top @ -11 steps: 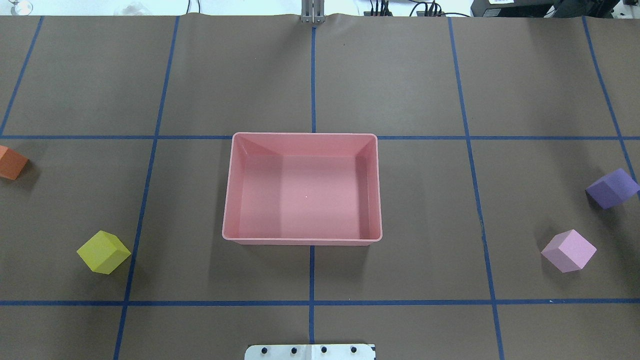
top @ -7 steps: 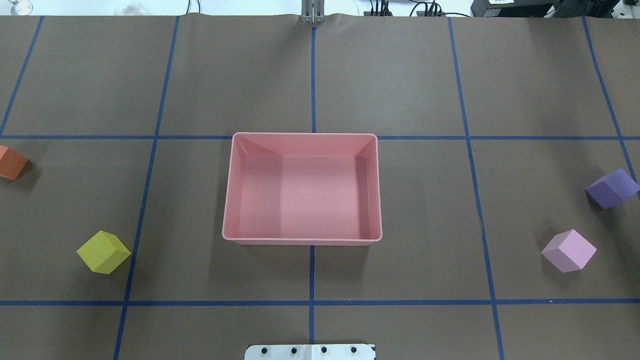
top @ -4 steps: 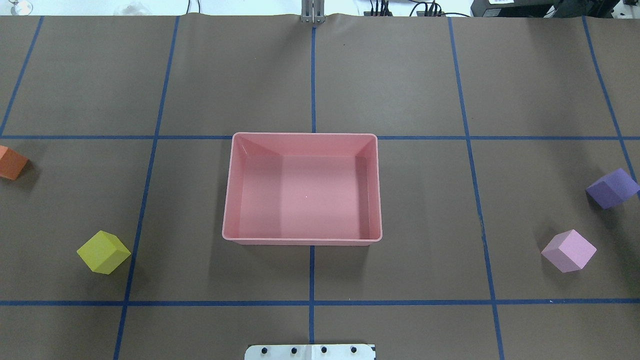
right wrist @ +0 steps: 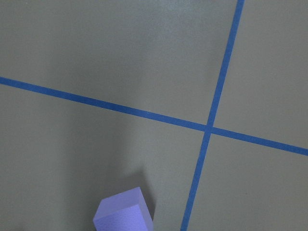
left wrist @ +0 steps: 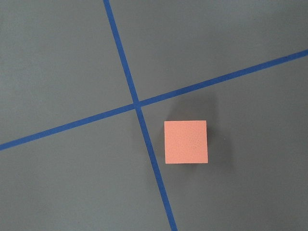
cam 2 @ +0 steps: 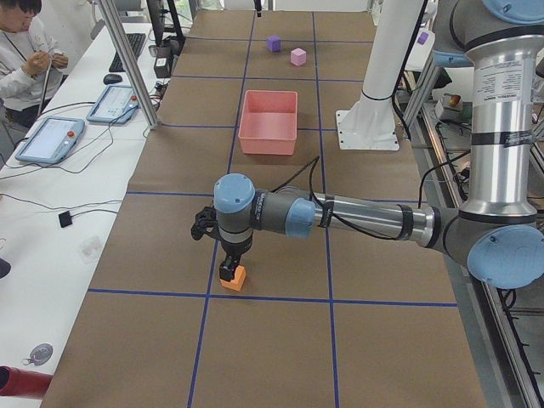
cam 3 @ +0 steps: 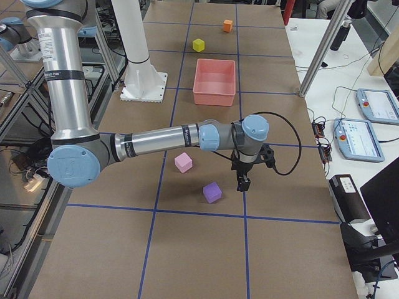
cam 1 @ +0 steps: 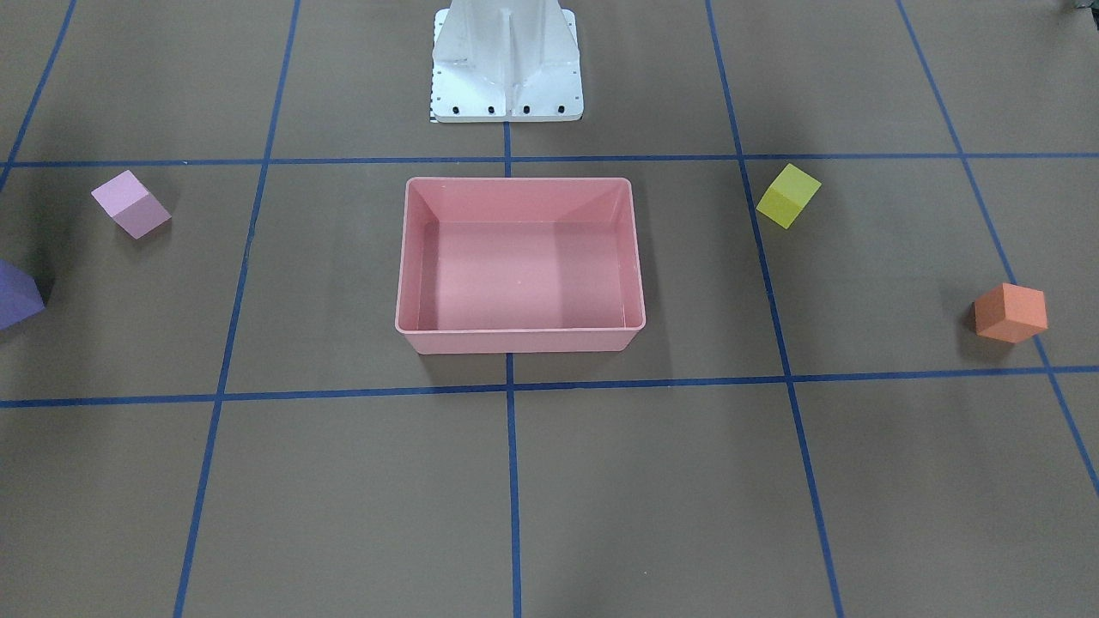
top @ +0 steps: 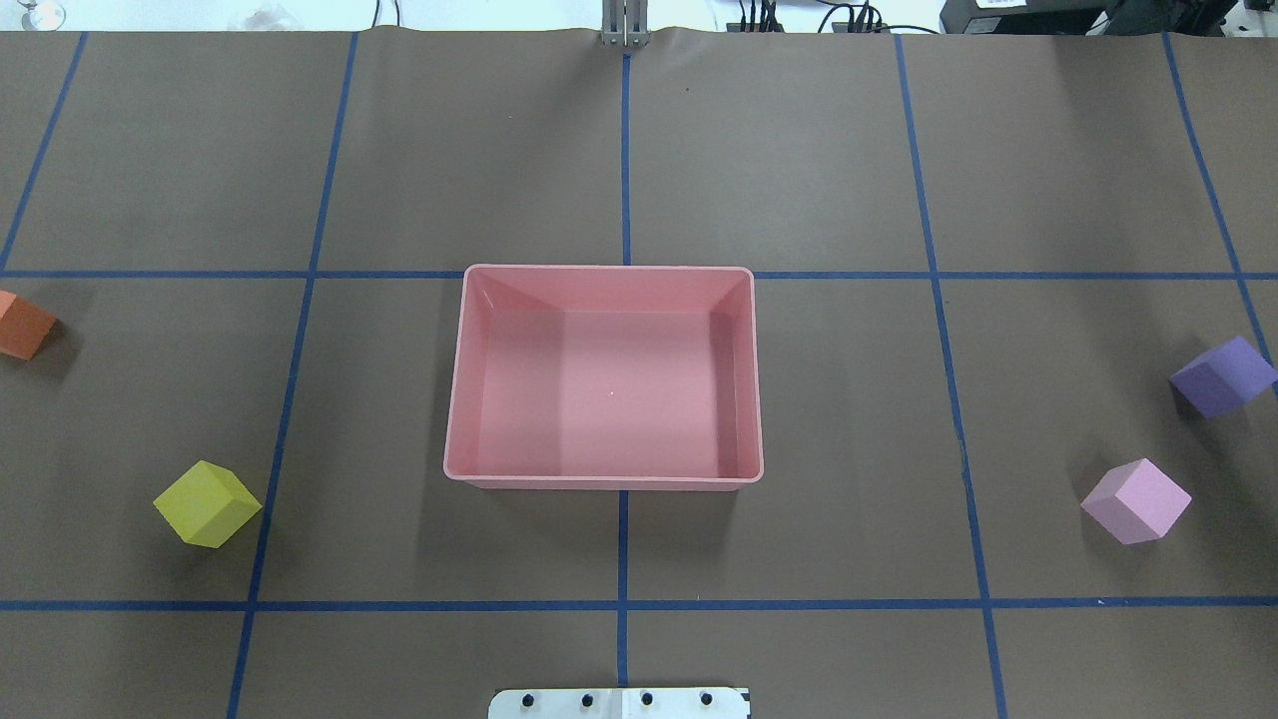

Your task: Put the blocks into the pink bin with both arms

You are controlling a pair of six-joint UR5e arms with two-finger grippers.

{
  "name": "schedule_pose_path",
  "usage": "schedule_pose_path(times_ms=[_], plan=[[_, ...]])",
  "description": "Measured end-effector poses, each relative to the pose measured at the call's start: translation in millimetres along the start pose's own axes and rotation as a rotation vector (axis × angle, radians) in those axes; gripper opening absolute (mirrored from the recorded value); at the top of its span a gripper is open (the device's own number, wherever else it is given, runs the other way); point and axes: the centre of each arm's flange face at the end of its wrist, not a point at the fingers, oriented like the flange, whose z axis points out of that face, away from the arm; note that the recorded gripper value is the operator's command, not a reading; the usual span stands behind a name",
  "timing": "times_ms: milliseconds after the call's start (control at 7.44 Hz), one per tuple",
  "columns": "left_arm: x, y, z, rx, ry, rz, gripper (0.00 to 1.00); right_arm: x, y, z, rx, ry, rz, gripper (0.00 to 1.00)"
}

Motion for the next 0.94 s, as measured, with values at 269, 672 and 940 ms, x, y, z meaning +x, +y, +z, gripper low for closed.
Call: schedule_pose_path(times_ms=[269,672,940], plan=[[-12,-4,38,-0.004,0.011,0.022,1.0,-35,-5,5,-0.007,-0.006,0.016,1.0],[14,-17,106,0.024,0.044,-0.021,1.0,-60,-6,6,-0.006,-0.011,0.028,1.0],[22,-33,138,0.026,0.06,-0.019,0.99,-62,-6,6,-0.005,-0.011,0.03,1.0]])
